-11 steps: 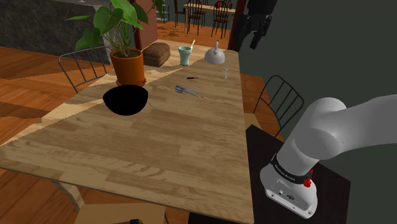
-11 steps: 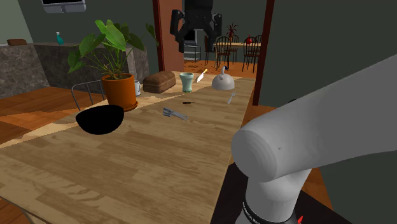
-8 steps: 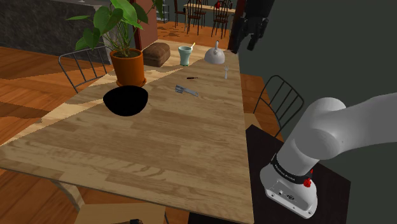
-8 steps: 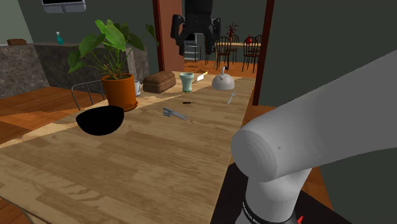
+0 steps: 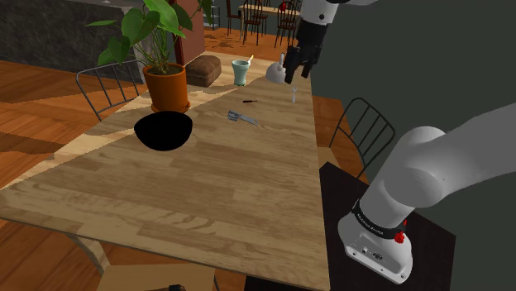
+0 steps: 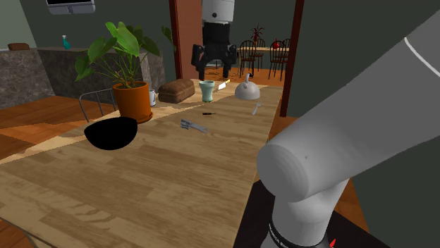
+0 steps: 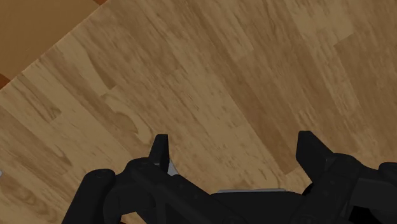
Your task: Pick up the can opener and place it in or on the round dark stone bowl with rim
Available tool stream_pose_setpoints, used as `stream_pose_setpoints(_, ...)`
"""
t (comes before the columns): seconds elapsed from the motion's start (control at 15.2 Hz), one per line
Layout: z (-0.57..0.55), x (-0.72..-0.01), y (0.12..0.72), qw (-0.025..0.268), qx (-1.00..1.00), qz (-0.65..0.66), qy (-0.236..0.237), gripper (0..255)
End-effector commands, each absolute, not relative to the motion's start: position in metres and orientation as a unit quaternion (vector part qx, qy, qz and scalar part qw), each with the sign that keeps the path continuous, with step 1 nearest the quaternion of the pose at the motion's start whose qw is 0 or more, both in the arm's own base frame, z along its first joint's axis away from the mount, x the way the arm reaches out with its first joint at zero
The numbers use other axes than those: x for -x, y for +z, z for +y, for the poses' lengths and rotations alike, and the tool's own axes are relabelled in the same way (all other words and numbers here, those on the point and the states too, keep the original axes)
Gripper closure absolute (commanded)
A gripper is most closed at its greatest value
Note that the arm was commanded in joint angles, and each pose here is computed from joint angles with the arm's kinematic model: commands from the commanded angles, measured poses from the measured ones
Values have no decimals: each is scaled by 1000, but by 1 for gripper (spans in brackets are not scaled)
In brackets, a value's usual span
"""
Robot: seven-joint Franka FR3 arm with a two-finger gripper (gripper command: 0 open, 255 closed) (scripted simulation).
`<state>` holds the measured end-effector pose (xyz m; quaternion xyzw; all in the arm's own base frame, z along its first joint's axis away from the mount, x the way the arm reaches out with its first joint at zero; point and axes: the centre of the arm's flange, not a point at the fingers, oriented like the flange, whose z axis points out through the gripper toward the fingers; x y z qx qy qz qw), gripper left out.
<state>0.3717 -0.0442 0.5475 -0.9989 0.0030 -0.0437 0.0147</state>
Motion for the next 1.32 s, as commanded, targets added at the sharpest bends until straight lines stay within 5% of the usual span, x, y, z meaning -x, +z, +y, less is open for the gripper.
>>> stream_pose_setpoints(0.0,-52,-389,527,14,999,-11,-45,0)
stream_pose_setpoints(1.25,-106,-569,361,13,989,-138,-47,0)
